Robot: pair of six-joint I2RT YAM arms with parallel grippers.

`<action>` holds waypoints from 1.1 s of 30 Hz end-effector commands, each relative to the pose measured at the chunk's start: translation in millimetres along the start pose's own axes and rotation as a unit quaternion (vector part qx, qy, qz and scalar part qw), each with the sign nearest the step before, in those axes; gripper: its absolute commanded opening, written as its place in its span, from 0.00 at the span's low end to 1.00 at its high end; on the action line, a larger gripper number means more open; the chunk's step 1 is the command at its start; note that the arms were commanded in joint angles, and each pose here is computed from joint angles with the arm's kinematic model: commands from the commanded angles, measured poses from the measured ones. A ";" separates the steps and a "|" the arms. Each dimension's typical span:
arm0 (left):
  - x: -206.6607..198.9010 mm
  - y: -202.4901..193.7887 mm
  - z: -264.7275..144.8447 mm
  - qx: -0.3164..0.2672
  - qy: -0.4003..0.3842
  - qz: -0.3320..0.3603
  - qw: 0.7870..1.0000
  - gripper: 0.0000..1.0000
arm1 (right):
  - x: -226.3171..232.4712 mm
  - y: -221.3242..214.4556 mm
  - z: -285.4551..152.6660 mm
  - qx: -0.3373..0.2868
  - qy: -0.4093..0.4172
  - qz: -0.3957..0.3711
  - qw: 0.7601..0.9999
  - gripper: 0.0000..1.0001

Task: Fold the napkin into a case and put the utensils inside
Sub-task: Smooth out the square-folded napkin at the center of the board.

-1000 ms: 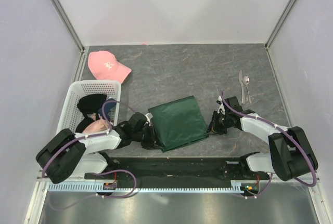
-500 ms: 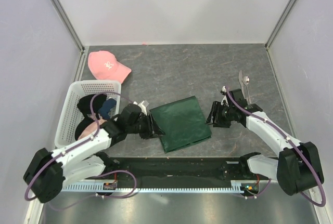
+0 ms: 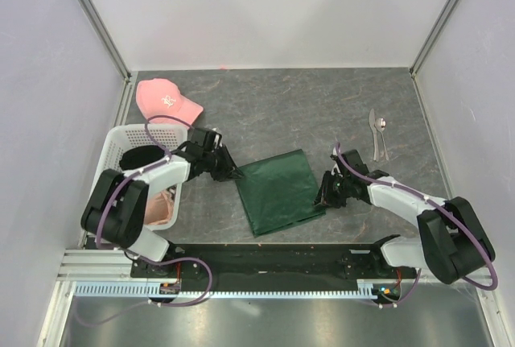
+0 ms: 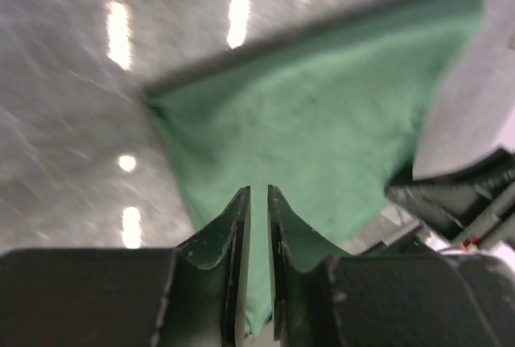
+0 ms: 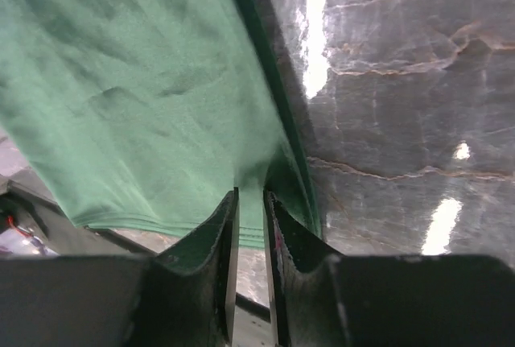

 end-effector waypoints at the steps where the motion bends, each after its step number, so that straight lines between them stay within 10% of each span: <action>1: 17.1 22.0 20.0 -0.015 0.043 0.035 0.998 0.20 | -6.7 -0.5 6.7 -0.025 -0.004 0.015 1.000 0.25; 12: -23.5 37.6 -11.4 -0.036 0.005 0.103 0.994 0.27 | 58.3 74.0 -14.7 -0.085 0.053 -0.027 0.995 0.34; 33: 2.0 -120.2 2.6 0.103 -0.017 0.107 0.989 0.18 | 63.9 178.9 68.7 -0.099 0.014 -0.055 0.993 0.40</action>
Point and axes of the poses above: each gripper's point midway between its finger pads, its own z axis out along the fingers, its own x axis along the line the jaws close on, y = z × x, the point moved 5 cm from there along -z, back along the fingers, and after that the axes turned 3 degrees about z, right-handed, at the moved point
